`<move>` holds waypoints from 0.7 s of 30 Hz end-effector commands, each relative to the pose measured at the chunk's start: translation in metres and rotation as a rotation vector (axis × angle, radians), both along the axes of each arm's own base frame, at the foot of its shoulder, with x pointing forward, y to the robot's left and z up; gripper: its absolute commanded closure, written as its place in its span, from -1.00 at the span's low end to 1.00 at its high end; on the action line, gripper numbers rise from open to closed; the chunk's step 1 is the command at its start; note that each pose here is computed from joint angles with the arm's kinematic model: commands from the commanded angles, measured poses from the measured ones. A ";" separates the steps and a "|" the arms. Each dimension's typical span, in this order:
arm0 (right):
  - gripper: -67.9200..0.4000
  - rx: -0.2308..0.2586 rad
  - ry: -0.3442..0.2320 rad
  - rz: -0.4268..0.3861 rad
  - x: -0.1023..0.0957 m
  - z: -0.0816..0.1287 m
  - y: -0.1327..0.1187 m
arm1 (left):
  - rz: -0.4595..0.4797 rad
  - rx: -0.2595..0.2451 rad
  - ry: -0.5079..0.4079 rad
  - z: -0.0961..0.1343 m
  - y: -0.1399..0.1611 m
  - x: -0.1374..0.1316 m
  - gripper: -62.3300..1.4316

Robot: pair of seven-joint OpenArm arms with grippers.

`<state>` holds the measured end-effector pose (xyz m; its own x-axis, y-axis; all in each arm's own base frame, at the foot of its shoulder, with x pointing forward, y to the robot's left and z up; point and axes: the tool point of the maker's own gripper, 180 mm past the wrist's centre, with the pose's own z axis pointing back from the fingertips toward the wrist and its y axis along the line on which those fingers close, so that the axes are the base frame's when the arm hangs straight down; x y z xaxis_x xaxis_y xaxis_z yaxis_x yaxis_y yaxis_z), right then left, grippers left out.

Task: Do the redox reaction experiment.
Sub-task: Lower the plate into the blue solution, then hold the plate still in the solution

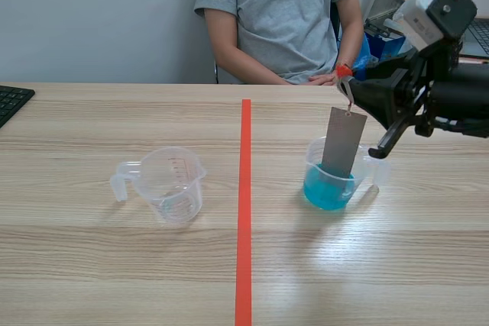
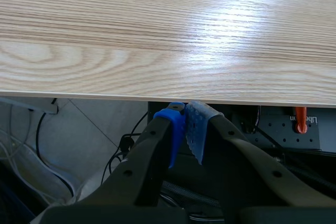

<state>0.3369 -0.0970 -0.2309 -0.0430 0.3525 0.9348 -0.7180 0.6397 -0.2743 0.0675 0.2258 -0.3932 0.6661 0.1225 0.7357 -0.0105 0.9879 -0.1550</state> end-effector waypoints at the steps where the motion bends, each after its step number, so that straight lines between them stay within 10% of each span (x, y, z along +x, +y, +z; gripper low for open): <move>1: 0.95 0.033 -0.026 -0.003 0.007 0.008 0.000 | -0.006 -0.007 -0.012 0.003 -0.003 0.001 0.83; 21: 0.95 0.023 0.011 0.005 0.007 -0.014 0.004 | -0.005 -0.007 -0.012 0.003 -0.003 0.001 0.83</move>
